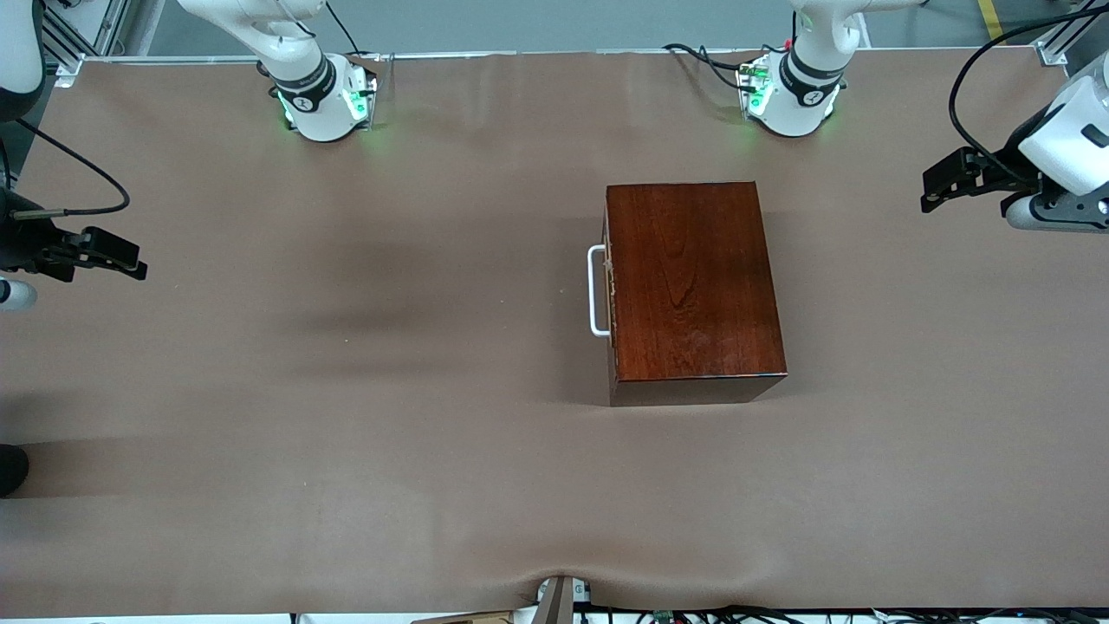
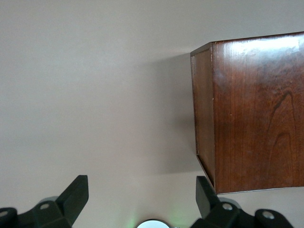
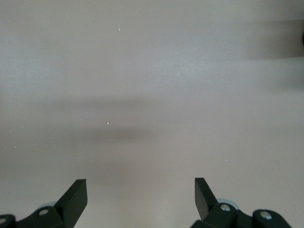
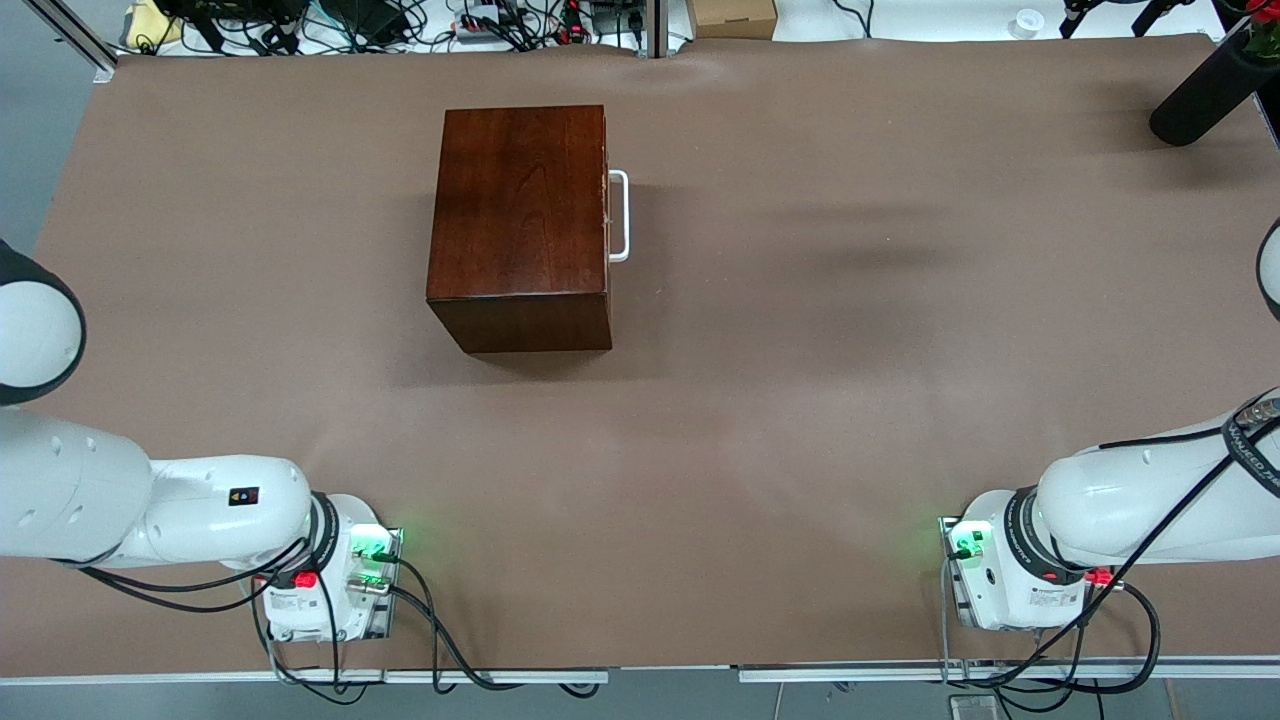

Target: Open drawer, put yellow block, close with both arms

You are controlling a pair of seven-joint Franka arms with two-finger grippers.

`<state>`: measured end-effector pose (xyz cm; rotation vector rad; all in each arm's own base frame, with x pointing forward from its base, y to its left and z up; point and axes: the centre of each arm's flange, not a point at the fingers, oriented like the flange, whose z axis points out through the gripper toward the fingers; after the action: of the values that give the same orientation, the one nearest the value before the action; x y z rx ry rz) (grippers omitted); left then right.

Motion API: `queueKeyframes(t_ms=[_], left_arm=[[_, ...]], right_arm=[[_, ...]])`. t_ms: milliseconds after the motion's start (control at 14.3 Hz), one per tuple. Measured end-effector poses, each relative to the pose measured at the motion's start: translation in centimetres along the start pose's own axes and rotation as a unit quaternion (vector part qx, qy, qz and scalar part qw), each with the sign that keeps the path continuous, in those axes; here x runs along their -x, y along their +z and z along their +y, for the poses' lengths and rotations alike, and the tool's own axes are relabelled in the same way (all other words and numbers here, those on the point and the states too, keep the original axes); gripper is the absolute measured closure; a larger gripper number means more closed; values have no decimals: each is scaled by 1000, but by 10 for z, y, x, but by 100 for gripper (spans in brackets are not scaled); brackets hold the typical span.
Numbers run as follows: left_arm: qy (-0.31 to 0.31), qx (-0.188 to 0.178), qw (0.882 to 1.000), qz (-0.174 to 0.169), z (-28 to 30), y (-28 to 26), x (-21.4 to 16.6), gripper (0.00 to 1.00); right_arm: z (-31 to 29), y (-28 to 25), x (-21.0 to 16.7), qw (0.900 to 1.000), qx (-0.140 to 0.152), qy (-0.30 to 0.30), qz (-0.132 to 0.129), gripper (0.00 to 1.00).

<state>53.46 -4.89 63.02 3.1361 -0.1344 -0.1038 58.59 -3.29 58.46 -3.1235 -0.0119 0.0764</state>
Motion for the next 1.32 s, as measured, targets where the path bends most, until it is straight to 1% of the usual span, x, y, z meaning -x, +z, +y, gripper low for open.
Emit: queueKeyframes(t_ms=[1324], left_arm=[[13,-1,1000,0,14,1,0,0]], right_arm=[[-2,0,0,1000,0,-1,0,0]])
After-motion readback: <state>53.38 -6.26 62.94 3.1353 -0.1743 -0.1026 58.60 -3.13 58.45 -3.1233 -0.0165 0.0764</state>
